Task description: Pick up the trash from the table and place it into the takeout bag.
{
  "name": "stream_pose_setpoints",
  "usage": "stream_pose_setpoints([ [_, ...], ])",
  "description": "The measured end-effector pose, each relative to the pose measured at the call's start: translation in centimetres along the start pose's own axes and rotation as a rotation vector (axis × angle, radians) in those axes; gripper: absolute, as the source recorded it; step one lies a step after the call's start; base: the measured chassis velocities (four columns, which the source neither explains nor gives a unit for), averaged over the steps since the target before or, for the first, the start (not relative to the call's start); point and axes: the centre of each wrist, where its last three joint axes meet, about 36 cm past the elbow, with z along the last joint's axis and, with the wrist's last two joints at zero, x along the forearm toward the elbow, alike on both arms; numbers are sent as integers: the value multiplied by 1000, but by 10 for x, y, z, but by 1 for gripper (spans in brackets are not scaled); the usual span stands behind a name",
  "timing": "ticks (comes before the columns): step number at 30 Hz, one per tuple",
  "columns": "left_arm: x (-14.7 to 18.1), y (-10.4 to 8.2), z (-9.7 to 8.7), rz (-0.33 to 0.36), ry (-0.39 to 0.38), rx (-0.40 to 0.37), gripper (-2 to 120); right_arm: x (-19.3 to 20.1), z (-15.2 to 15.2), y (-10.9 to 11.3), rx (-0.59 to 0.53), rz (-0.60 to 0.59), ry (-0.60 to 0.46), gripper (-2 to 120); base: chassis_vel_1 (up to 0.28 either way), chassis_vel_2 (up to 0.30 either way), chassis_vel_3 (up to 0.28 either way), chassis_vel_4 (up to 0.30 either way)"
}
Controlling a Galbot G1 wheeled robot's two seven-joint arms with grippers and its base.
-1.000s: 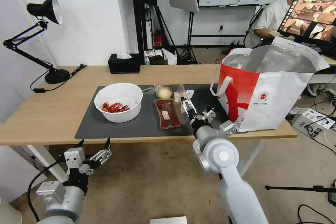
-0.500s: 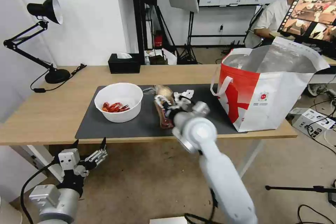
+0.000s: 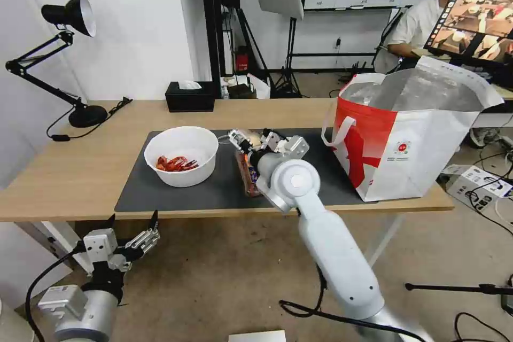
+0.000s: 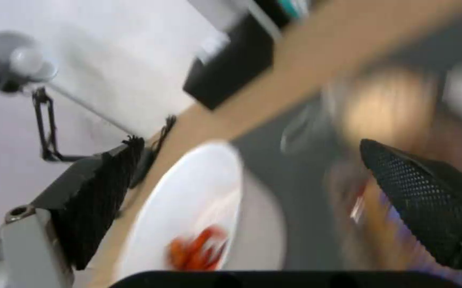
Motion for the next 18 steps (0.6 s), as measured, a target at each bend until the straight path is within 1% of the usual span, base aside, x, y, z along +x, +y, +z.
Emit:
stream_pose_setpoints([
  [2, 0, 0, 0, 5, -5, 3, 100, -3, -12, -28, 294, -70, -70, 95, 0, 0, 0, 0],
  [3, -1, 1, -1, 8, -8, 3, 100, -5, -18, -39, 417, -95, -85, 92, 0, 0, 0, 0],
  [4, -1, 1, -1, 8, -8, 3, 100, -5, -18, -39, 417, -95, -85, 92, 0, 0, 0, 0],
  [5, -1, 1, -1, 12, -10, 4, 100, -8, -28, -57, 566, -129, -92, 88, 0, 0, 0, 0],
  [6, -2, 1, -1, 18, -14, 6, 100, -10, -37, -69, 654, -162, -80, 83, 0, 0, 0, 0],
  [7, -2, 1, -1, 23, -17, 9, 100, -10, -43, -78, 701, -195, -63, 77, 0, 0, 0, 0],
  [8, -2, 1, -1, 23, -17, 9, 100, -10, -43, -78, 701, -195, -63, 77, 0, 0, 0, 0],
  [10, -3, 1, -1, 32, -20, 15, 100, -13, -53, -95, 760, -267, -34, 68, 0, 0, 0, 0],
  [11, -3, 1, -1, 32, -20, 15, 100, -13, -53, -95, 760, -267, -34, 68, 0, 0, 0, 0],
  [13, -3, 0, 0, 39, -23, 21, 100, -24, -59, -117, 815, -339, -13, 55, 0, 0, 0, 0],
  [14, -3, 0, 0, 39, -23, 21, 100, -24, -59, -117, 815, -339, -13, 55, 0, 0, 0, 0],
  [16, -3, 0, 1, 45, -25, 24, 100, -36, -54, -134, 834, -384, -18, 45, 0, 0, 0, 0],
  [17, -3, 0, 1, 45, -25, 25, 100, -41, -52, -140, 837, -399, -20, 41, 0, 0, 0, 0],
  [18, -3, 0, 1, 45, -25, 25, 100, -41, -52, -140, 837, -399, -20, 41, 0, 0, 0, 0],
])
